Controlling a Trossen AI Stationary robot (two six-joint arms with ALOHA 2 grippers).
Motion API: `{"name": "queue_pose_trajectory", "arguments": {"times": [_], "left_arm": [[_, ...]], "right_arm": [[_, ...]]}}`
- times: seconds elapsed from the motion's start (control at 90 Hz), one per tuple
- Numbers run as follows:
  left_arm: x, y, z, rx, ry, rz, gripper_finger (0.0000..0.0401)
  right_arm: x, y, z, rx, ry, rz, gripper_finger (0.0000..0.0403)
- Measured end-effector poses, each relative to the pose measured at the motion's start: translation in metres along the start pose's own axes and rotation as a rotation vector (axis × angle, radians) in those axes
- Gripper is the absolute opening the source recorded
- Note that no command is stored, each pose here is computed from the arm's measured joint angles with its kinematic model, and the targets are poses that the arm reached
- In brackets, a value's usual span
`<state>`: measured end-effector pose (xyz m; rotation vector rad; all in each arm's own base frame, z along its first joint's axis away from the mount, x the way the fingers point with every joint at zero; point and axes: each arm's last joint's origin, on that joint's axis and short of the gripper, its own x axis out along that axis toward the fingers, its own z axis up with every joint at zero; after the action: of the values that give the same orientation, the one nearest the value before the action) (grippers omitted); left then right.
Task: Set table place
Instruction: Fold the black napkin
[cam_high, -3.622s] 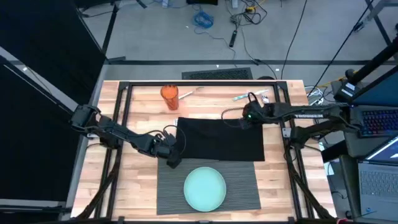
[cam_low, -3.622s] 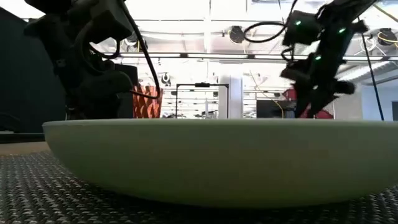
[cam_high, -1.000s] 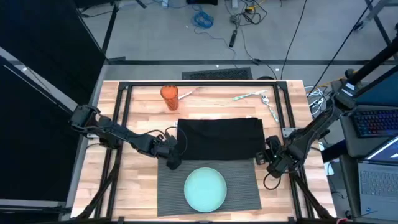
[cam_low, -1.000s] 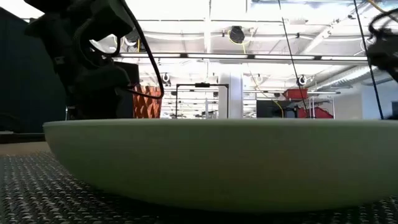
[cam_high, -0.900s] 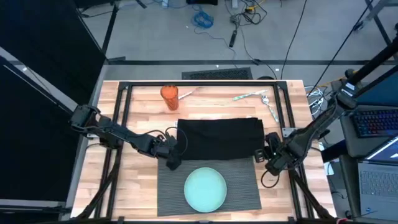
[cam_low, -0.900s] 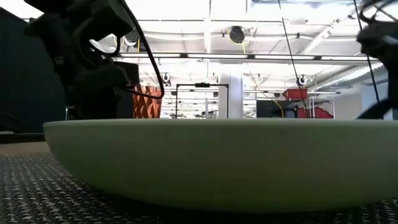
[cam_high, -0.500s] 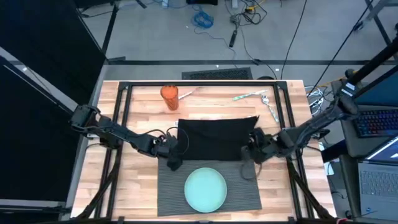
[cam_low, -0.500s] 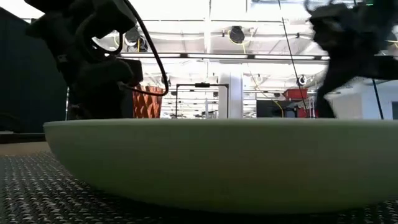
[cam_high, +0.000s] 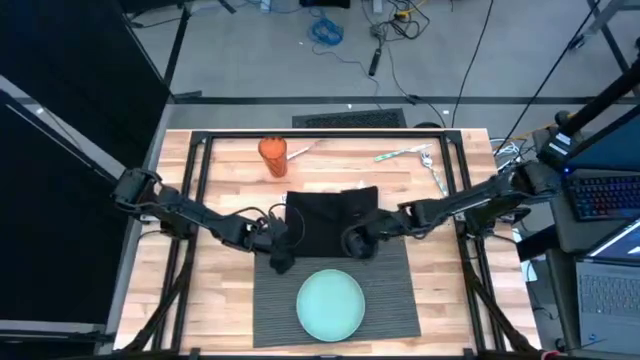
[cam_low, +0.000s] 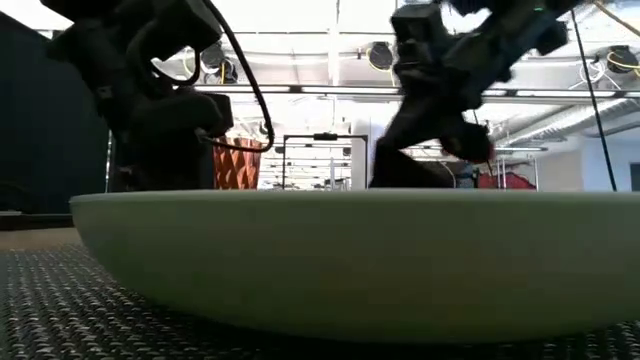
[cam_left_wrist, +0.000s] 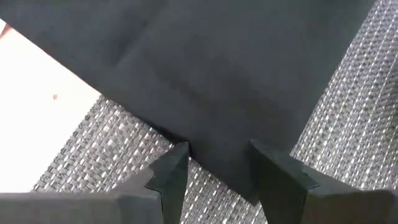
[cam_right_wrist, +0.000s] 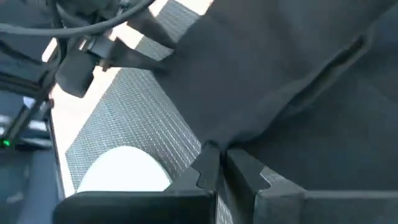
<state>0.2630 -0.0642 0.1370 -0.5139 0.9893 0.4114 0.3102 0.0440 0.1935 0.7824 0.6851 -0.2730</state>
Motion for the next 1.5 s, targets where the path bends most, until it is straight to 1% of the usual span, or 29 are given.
{"name": "queue_pose_trajectory", "arguments": {"times": [0.244, 0.456, 0.644, 0.811, 0.944, 1.078, 1.256, 1.389, 1.5], "left_arm": [[0.000, 0.002, 0.002, -0.006, -0.006, 0.010, 0.0150], [0.000, 0.002, 0.002, -0.006, -0.007, 0.012, 0.0150], [0.000, 0.002, 0.002, -0.005, -0.008, 0.015, 0.0150], [0.000, 0.002, 0.002, -0.004, -0.010, 0.018, 0.0150], [0.000, 0.003, 0.001, 0.004, -0.006, 0.026, 0.0150], [-0.004, 0.005, 0.001, 0.008, -0.048, 0.082, 0.0150], [-0.037, 0.010, 0.007, -0.017, -0.160, 0.121, 0.0150], [-0.068, 0.017, 0.012, -0.046, -0.242, 0.102, 0.0150], [-0.087, 0.021, 0.016, -0.068, -0.308, 0.064, 0.0150]], "right_arm": [[0.031, 0.039, 0.039, -0.172, 0.016, 0.106, 0.0000], [0.054, 0.056, 0.060, -0.263, 0.061, 0.150, 0.0000], [0.070, 0.064, 0.070, -0.296, 0.082, 0.202, 0.0000], [0.080, 0.066, 0.070, -0.304, 0.112, 0.233, 0.0000], [0.083, 0.064, 0.068, -0.322, 0.130, 0.225, 0.0004], [0.082, 0.061, 0.071, -0.332, 0.125, 0.220, 0.0034], [0.082, 0.054, 0.075, -0.318, 0.138, 0.192, 0.0098], [0.082, 0.053, 0.079, -0.317, 0.120, 0.198, 0.0143], [0.075, 0.048, 0.088, -0.349, 0.109, 0.186, 0.0168]]}}
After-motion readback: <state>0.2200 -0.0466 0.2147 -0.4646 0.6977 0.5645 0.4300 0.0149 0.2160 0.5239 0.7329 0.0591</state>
